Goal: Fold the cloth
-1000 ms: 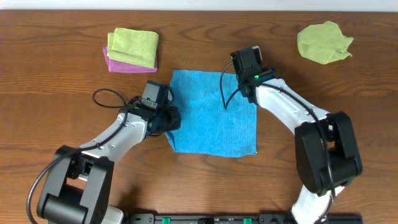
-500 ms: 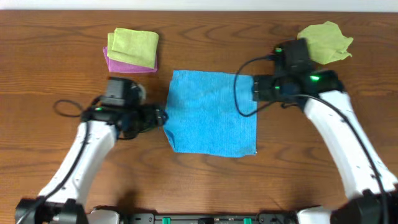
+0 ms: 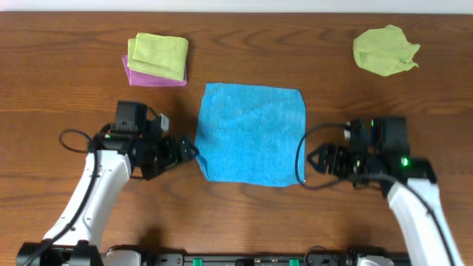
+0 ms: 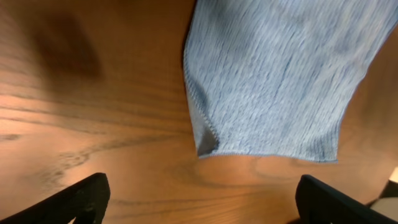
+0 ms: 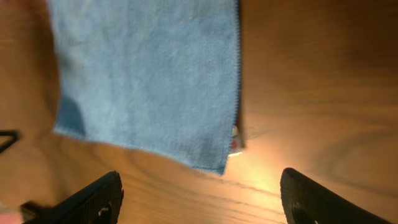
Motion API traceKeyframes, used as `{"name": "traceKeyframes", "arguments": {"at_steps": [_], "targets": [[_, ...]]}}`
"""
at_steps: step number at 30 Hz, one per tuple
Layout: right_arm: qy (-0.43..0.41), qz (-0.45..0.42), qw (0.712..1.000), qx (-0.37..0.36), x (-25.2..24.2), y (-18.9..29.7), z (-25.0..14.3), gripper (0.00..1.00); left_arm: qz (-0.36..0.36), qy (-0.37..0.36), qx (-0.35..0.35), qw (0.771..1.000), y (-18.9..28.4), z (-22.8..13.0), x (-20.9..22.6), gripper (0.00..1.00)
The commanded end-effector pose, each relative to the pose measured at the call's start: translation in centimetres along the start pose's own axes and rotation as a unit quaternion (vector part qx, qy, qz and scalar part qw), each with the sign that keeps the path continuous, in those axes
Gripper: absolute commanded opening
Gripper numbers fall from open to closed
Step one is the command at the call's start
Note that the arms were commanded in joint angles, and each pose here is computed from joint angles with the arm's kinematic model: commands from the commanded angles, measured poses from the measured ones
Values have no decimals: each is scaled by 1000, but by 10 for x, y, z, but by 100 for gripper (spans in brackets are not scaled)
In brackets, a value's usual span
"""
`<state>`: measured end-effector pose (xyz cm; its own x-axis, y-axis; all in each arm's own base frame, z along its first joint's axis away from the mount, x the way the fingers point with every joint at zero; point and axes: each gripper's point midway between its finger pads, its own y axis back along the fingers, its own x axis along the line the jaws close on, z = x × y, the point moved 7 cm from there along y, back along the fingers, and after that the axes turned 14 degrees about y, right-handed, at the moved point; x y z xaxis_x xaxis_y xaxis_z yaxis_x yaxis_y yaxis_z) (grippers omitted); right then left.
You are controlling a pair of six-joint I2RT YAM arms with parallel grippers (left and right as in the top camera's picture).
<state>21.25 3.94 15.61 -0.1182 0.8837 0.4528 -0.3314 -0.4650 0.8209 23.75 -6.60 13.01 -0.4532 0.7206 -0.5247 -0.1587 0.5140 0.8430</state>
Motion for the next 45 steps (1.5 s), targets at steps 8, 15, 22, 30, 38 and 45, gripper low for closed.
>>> {"name": "traceKeyframes", "arguments": {"at_steps": [8, 15, 22, 30, 38, 45], "targets": [[-83, 81, 993, -21, -2, -26, -40, 76, -82, 36, 41, 995, -34, -19, 18, 95], [-102, 83, 991, -34, -4, -30, -39, 76, -105, 42, 12, 994, -41, -11, 17, 95], [-112, 87, 989, -49, -4, -29, -32, 77, -109, 68, 8, 992, -50, -4, 19, 96], [-116, 88, 988, -53, -4, -29, -31, 77, -111, 67, 29, 991, -68, -8, 10, 95], [-121, 88, 987, -52, -4, -29, -31, 77, -108, 56, 23, 992, -76, -9, 4, 95], [-122, 88, 987, -52, -4, -29, -31, 78, -98, 40, 13, 994, -78, -9, 4, 83]]}}
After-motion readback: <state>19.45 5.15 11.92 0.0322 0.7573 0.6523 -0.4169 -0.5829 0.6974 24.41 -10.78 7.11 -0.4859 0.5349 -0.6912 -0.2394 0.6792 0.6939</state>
